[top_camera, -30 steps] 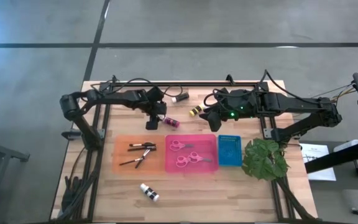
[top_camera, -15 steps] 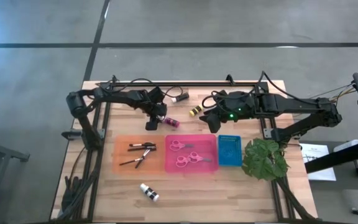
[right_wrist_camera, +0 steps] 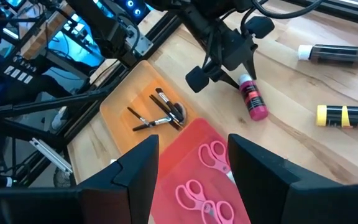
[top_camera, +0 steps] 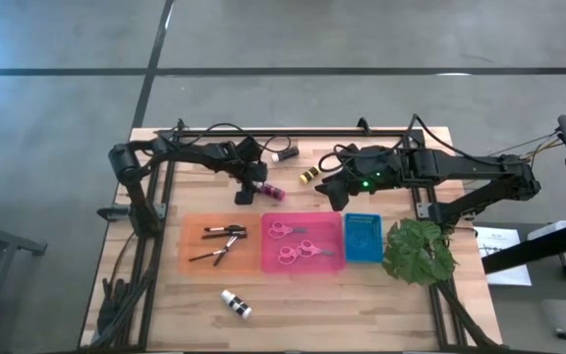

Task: Pick & Place Paint Supplies
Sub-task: Put the pink paint bottle into the blue bin

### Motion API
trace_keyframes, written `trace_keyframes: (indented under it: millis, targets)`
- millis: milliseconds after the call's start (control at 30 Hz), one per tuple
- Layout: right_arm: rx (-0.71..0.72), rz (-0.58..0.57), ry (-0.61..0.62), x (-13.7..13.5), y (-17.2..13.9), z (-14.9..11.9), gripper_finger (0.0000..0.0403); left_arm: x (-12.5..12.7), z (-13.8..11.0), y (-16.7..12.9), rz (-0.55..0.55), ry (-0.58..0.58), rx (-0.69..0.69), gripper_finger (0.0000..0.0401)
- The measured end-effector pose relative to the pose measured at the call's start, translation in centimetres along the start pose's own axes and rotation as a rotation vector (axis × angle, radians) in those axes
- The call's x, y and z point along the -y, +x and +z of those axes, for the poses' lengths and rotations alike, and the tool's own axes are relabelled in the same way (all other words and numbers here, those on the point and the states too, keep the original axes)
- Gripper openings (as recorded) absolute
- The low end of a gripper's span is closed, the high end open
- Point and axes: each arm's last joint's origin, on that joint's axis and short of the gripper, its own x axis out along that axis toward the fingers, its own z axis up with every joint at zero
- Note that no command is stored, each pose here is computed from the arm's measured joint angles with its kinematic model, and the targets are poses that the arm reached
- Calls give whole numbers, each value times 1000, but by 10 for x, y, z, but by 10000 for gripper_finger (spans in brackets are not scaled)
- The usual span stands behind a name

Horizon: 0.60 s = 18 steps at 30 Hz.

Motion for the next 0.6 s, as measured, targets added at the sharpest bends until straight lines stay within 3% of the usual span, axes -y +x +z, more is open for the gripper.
trace_keyframes:
  millis: [133,300,600]
  targets:
    - [0,0,0,0,0,0,187,0,0,0,-7,-1,5,171]
    - [0,0,0,0,0,0,187,1,1,-2,-26,-20,-16,122]
    - [0,-1,-17,0,0,0,187,-2,20,-34,-96,-17,-122,121]
